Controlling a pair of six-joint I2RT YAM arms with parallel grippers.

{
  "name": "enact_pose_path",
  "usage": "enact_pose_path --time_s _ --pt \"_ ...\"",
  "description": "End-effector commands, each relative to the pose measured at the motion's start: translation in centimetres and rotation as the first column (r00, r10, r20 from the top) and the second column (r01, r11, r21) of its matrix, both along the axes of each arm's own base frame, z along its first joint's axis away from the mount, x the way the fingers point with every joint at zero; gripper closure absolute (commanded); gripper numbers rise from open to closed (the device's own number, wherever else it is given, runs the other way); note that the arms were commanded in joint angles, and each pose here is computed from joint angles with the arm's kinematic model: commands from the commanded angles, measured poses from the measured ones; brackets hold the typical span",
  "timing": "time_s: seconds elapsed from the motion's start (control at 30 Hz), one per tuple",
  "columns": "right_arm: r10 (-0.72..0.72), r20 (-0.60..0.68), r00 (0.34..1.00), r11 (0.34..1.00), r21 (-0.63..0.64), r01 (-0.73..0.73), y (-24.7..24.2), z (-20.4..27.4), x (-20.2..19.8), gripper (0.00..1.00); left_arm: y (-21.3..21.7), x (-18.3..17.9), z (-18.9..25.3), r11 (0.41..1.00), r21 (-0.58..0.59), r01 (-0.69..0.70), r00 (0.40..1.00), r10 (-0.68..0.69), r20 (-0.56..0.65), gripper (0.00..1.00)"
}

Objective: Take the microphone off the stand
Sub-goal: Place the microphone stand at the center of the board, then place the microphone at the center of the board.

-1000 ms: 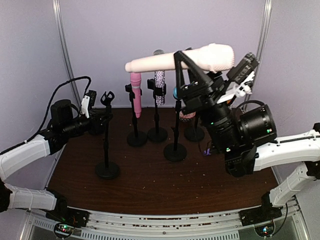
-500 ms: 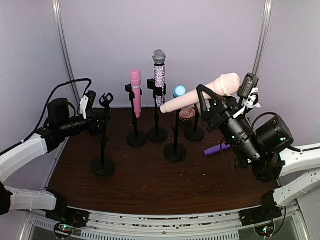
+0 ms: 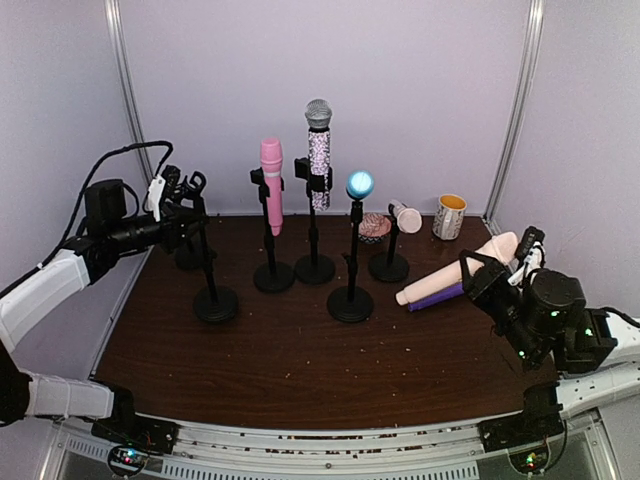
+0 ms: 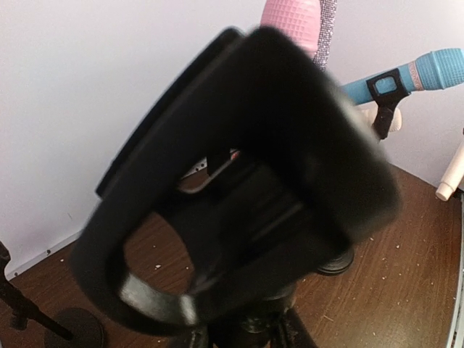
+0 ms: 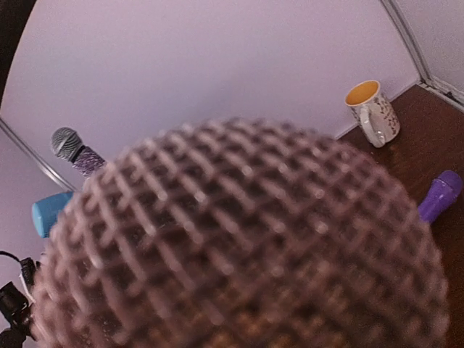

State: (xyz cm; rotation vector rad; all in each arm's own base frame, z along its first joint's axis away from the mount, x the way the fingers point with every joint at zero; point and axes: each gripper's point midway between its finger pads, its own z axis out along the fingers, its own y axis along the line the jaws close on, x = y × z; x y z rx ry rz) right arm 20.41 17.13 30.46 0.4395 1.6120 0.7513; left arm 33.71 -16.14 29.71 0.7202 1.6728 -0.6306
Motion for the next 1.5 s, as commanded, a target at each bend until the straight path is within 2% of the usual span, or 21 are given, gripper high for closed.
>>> enact_pose_path --time_s 0.0,0.23,0.53,0.57,0.6,0.63,0.73,0.9,1.0,1.07,1.2,1.3,1.47 --pt "-0.22 -0.199 0.955 0.975 -0.026 0.219 -5.0 -6.6 1.5 1.0 0.7 1.7 5.0 0.999 0.036 0.0 0.977 -0.008 0.215 1.0" --pt "-0.24 -0.377 0.894 0.97 -0.05 0.239 -4.9 -13.5 4.4 1.0 3.2 4.7 4.2 0.995 0.088 -0.037 0.975 0.017 0.219 1.0" --pt "-0.31 -0.531 0.789 0.937 -0.03 0.347 -7.5 -19.4 6.8 1.0 5.1 4.8 2.7 0.992 0.123 -0.027 0.979 0.001 0.204 0.99" --pt "-0.312 -0.543 0.78 0.935 -0.029 0.354 -7.7 -19.9 7.0 1.0 5.2 4.7 2.5 0.991 0.128 -0.025 0.98 -0.001 0.197 0.84" --pt "-0.315 -0.553 0.771 0.932 -0.025 0.362 -7.9 -20.3 7.3 1.0 5.4 4.6 2.4 0.992 0.128 -0.023 0.982 -0.001 0.188 0.65" --pt "-0.314 -0.565 0.763 0.93 -0.021 0.368 -8.1 -20.6 7.6 1.0 5.6 4.5 2.2 0.992 0.125 -0.021 0.985 0.0 0.172 0.54" --pt "-0.314 -0.601 0.735 0.925 -0.017 0.381 -8.4 -21.8 8.4 0.97 6.3 4.1 1.7 0.993 0.119 -0.027 0.99 0.01 0.144 0.41" --pt "-0.302 -0.649 0.698 0.922 -0.012 0.387 -8.5 -23.6 9.3 0.87 7.1 3.0 0.9 0.993 0.111 -0.028 0.995 0.017 0.097 0.36" --pt "-0.295 -0.656 0.694 0.919 0.004 0.395 -8.5 -24.1 9.8 0.83 7.1 2.3 0.2 0.99 0.137 -0.015 0.997 0.005 0.077 0.36" --pt "-0.289 -0.658 0.695 0.918 0.017 0.397 -8.3 -24.3 10.2 0.76 7.3 2.1 -0.6 0.985 0.168 -0.021 0.998 0.011 0.06 0.35" --pt "-0.279 -0.662 0.696 0.922 0.019 0.388 -7.9 -24.5 11.1 0.72 8.1 1.6 -2.1 0.975 0.216 -0.046 0.999 0.043 0.018 0.34" --pt "-0.275 -0.662 0.697 0.923 0.02 0.383 -7.7 -24.4 11.5 0.7 8.3 1.0 -3.1 0.969 0.242 -0.043 0.999 0.049 -0.016 0.13" --pt "-0.286 -0.662 0.693 0.919 0.016 0.394 -8.2 -24.7 11.4 0.63 10.1 0.5 -1.6 0.968 0.233 -0.096 0.994 0.107 -0.032 0.03"
